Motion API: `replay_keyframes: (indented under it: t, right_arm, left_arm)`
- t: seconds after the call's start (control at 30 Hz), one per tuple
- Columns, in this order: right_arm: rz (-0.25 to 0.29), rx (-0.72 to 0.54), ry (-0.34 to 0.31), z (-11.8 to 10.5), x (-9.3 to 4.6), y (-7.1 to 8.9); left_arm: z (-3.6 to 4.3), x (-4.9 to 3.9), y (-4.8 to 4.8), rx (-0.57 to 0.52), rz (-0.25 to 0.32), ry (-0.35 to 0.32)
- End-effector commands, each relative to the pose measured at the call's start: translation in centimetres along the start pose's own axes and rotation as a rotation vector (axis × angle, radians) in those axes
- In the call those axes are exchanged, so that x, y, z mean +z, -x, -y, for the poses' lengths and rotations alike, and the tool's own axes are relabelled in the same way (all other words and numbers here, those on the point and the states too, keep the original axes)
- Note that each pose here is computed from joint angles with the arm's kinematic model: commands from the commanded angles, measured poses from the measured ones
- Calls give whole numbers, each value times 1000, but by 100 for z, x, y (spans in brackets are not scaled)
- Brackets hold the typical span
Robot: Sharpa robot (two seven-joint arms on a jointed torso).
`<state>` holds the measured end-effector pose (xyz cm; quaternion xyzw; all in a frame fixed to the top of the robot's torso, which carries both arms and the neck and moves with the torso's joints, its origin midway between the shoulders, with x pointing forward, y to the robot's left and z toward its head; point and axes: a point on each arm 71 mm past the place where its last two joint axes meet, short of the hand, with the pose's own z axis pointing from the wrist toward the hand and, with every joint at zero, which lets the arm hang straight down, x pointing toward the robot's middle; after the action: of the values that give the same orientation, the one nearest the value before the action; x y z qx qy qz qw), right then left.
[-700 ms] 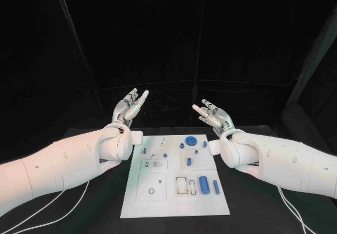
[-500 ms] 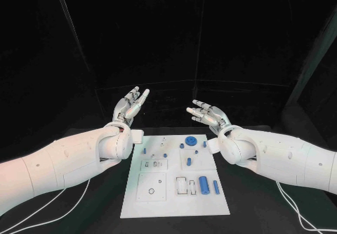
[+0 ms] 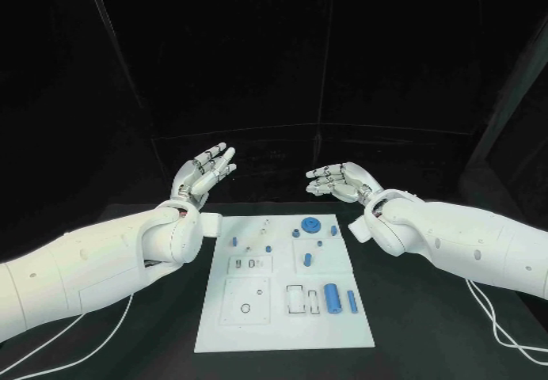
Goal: Assemble the parts on the task board
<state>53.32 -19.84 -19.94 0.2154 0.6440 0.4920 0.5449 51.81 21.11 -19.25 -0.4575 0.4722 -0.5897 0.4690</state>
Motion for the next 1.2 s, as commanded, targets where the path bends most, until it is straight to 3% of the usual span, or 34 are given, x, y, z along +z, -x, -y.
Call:
replay_keyframes:
  t: [0.03,0.23,0.63,0.9,1.2]
  right_arm:
    - [-17,-189,22,-65,27,42]
    - [-76,-327,41,-172,79,83]
    - [-165,-726,61,-341,177,43]
    - [-254,-897,67,-375,204,-96]
    - [-309,-988,72,-402,211,-199]
  left_arm:
    - [40,-9,-10,-28,-39,-16]
    - [89,-88,-35,-51,-71,-18]
    - [240,-348,-171,-110,-167,-25]
    - [249,-358,-180,-126,-190,-31]
    - [247,-366,-194,-131,-198,-26]
